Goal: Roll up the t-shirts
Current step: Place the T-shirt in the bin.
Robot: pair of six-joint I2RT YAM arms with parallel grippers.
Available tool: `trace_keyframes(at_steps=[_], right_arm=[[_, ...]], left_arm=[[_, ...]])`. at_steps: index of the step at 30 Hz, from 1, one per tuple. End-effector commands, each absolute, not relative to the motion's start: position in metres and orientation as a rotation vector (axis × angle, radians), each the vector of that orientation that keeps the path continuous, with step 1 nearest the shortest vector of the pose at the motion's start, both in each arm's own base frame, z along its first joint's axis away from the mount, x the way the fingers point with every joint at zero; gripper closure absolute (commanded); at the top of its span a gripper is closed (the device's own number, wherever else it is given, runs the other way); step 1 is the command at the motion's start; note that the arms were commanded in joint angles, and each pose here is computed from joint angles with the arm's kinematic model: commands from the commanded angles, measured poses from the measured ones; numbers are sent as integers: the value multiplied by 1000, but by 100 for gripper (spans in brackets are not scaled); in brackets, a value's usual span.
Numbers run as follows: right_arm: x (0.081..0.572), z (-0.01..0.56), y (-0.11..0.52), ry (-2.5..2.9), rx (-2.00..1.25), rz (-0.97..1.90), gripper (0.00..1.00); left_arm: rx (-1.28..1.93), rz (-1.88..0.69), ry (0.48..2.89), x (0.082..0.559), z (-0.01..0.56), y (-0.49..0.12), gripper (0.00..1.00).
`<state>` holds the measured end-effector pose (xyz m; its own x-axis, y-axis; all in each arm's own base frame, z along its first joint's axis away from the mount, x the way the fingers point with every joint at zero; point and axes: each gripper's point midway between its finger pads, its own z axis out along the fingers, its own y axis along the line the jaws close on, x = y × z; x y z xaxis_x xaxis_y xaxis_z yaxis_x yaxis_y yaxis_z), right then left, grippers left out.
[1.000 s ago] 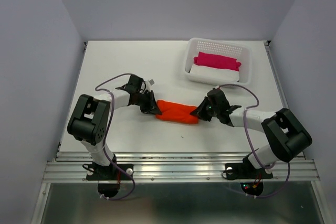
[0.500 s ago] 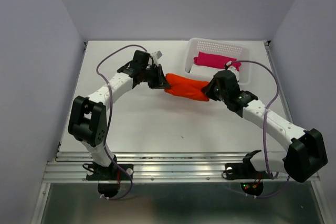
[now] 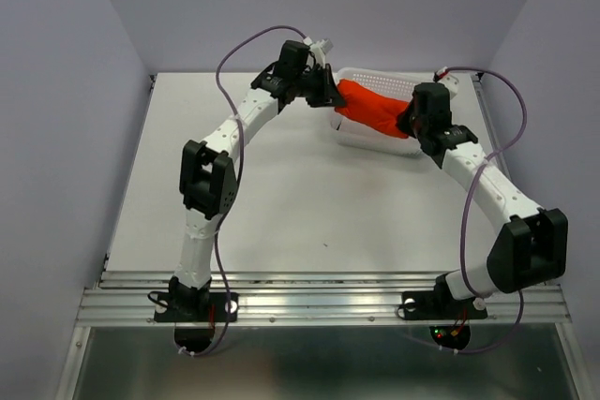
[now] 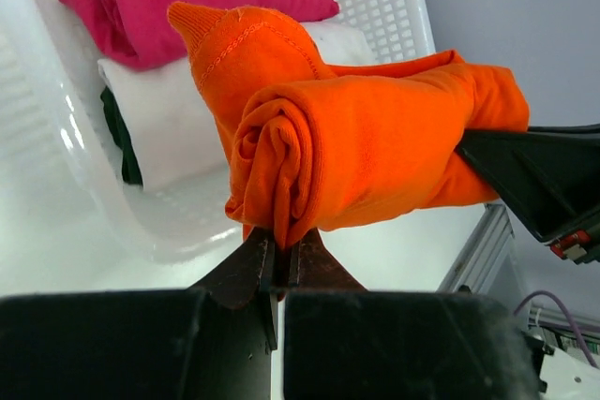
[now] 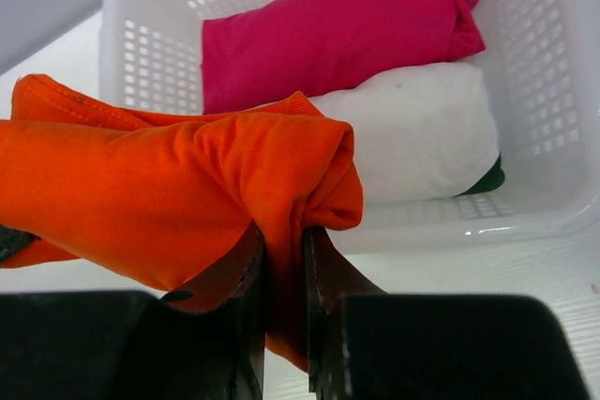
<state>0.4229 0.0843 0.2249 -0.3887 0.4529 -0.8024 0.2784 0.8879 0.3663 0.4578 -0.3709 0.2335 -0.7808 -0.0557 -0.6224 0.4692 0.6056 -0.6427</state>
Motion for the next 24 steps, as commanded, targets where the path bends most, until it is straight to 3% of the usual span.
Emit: trace_keyframes(at_steps=[1, 9, 24], right_arm=[[438, 234, 61, 1969, 524, 108, 99], [461, 201, 31, 2015, 562, 40, 99], [468, 143, 5, 2142, 579, 9, 99]], left_arm=[[380, -1139, 2147, 476, 247, -389, 100], [406, -1173, 2083, 490, 237, -424, 100], [388, -1134, 2232, 489, 174, -431, 100]])
